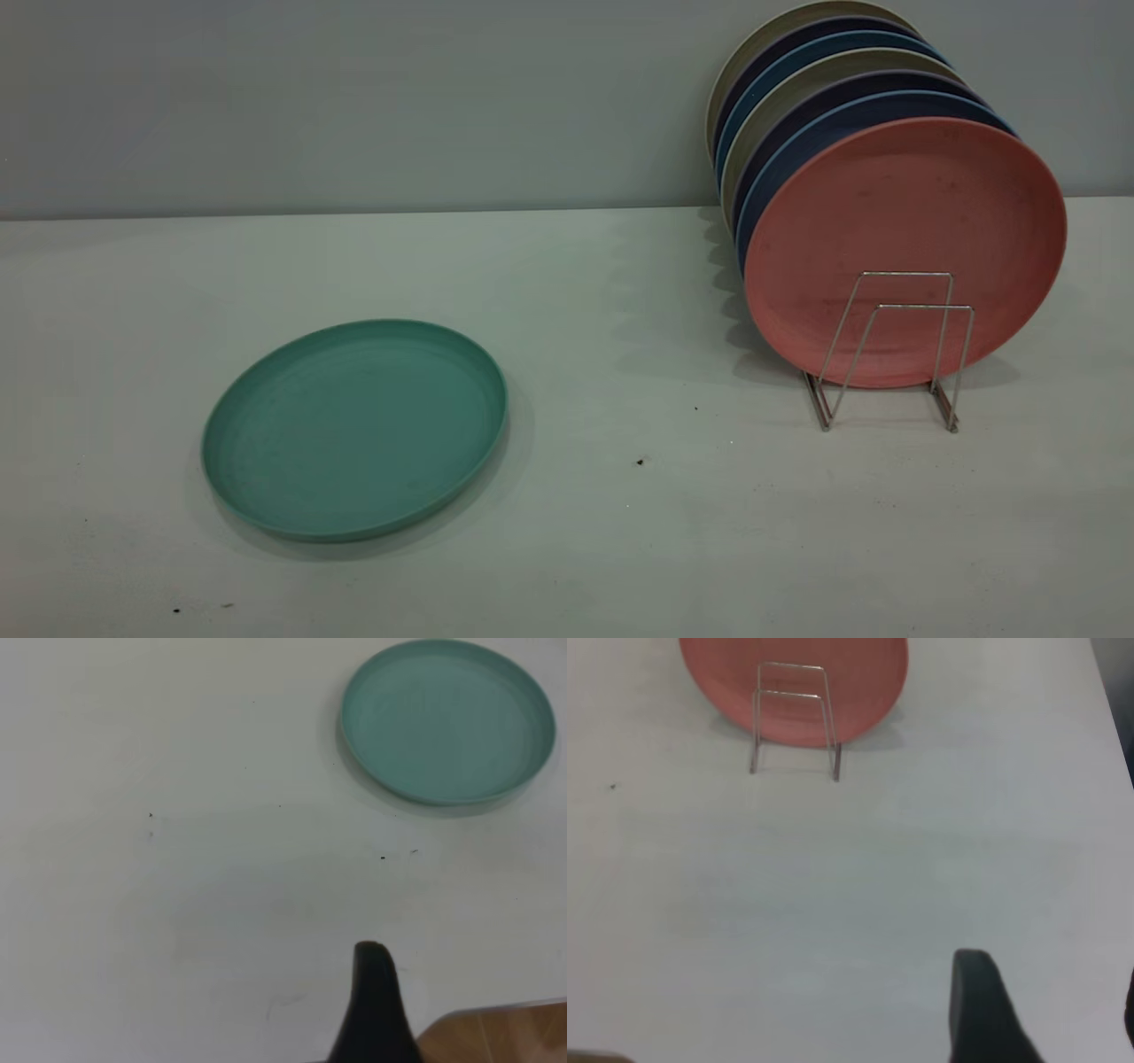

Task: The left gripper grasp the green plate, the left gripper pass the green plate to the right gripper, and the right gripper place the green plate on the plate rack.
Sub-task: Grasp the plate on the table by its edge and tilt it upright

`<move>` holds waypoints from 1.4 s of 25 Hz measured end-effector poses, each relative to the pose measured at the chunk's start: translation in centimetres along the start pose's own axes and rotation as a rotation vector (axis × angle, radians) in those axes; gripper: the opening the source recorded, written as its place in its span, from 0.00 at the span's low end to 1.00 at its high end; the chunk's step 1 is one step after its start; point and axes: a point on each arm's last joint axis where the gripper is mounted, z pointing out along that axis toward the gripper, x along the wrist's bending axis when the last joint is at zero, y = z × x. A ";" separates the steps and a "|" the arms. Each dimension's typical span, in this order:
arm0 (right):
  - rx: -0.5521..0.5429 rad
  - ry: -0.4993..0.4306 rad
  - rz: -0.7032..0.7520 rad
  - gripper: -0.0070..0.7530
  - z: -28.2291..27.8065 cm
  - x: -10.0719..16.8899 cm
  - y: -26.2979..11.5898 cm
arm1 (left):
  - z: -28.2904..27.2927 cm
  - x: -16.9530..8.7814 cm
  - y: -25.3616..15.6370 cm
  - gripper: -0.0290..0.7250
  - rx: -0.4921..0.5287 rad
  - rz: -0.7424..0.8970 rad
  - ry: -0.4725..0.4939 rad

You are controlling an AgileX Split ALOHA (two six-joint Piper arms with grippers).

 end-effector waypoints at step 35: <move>0.198 0.272 -0.059 0.67 16.7 2.5 12.7 | 17.1 1.4 15.7 0.82 0.353 -0.035 -0.087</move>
